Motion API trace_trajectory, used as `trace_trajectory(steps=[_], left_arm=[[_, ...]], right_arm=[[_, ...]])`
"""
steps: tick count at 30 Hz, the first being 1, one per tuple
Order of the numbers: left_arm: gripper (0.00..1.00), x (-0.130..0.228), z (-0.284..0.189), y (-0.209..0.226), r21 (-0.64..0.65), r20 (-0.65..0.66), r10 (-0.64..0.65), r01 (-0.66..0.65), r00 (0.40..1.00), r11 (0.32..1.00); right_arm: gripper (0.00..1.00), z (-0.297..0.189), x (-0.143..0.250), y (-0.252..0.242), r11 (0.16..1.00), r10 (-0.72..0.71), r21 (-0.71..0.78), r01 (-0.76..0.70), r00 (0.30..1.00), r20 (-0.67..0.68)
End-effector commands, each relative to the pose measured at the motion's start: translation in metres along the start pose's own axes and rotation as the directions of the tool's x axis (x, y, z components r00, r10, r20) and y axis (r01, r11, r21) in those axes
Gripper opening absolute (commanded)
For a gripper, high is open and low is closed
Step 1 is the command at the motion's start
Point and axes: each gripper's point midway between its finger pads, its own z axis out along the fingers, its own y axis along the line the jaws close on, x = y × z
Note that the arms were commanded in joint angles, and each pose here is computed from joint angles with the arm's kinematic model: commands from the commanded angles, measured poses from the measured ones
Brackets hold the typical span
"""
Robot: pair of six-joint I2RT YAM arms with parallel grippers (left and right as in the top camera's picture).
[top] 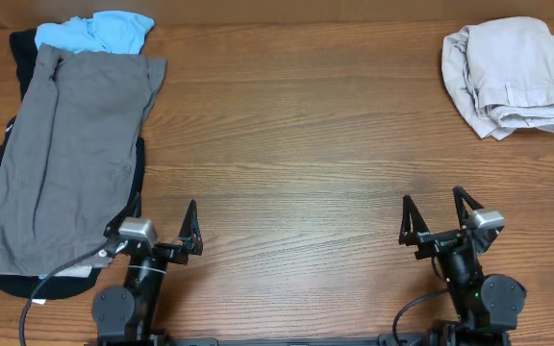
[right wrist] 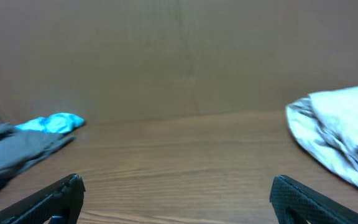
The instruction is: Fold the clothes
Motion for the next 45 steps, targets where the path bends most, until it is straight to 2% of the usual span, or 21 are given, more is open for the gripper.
trace_trajectory(steps=[1,4,7,10,13,16,21,23,26,29,30,35,37,42,45], left_arm=[[1.0,-0.035,0.003,0.002,-0.038,0.003,-0.016,0.016,1.0,0.999],[1.0,-0.053,0.017,0.006,-0.071,-0.058,-0.025,0.021,0.998,0.997],[1.0,-0.069,0.043,0.009,-0.085,-0.22,0.014,-0.033,0.975,0.996],[1.0,-0.076,0.066,0.013,-0.073,-0.411,0.062,-0.101,0.909,0.992],[1.0,-0.074,0.084,0.016,-0.034,-0.576,0.099,-0.145,0.812,0.989],[1.0,-0.061,0.103,0.02,-0.031,-0.686,0.063,-0.115,0.725,0.993],[1.0,-0.017,0.131,0.028,-0.017,-0.764,0.033,-0.071,0.644,0.997],[1.0,0.003,0.143,0.042,-0.057,-0.786,-0.009,-0.058,0.619,0.997],[1.0,0.013,0.149,0.062,-0.143,-0.783,-0.1,-0.022,0.614,0.989],[0.97,0.015,0.148,0.09,-0.217,-0.774,-0.135,-0.059,0.619,0.974],[0.95,0.013,0.147,0.112,-0.281,-0.76,-0.156,-0.102,0.631,0.954],[0.89,-0.005,0.147,0.156,-0.387,-0.693,-0.183,-0.145,0.697,0.911],[0.86,-0.012,0.146,0.168,-0.412,-0.67,-0.19,-0.147,0.718,0.899],[0.84,-0.023,0.132,0.221,-0.554,-0.584,-0.271,-0.132,0.765,0.822],[0.81,-0.004,0.13,0.235,-0.552,-0.603,-0.305,-0.109,0.737,0.827]], right_arm=[[1.0,0.001,-0.043,0.022,0.997,-0.007,-0.083,0.009,1.0,0.016],[1.0,0.01,-0.062,0.03,0.993,0.011,-0.114,-0.016,0.999,-0.045],[1.0,0.03,-0.08,0.033,0.987,0.083,-0.12,-0.105,0.981,-0.175],[1.0,0.05,-0.085,0.03,0.978,0.151,-0.087,-0.189,0.934,-0.323],[1.0,0.067,-0.08,0.028,0.965,0.208,-0.053,-0.258,0.869,-0.45],[1.0,0.086,-0.069,0.029,0.938,0.258,-0.048,-0.343,0.784,-0.565],[1.0,0.11,-0.052,0.035,0.891,0.279,-0.118,-0.438,0.733,-0.621],[1.0,0.115,-0.041,0.033,0.881,0.29,-0.108,-0.461,0.705,-0.647],[1.0,0.12,-0.027,0.029,0.876,0.301,-0.085,-0.474,0.676,-0.673],[1.0,0.121,-0.019,0.027,0.878,0.293,-0.08,-0.472,0.663,-0.689],[0.99,0.122,-0.014,0.025,0.878,0.297,-0.07,-0.474,0.653,-0.697],[0.97,0.125,-0.007,0.021,0.878,0.303,-0.053,-0.475,0.639,-0.707],[0.96,0.125,-0.004,0.019,0.881,0.306,-0.041,-0.47,0.635,-0.709],[0.95,0.124,0.0,0.015,0.886,0.314,-0.015,-0.463,0.624,-0.715],[0.94,0.123,0.005,0.009,0.897,0.322,0.023,-0.442,0.616,-0.719]])
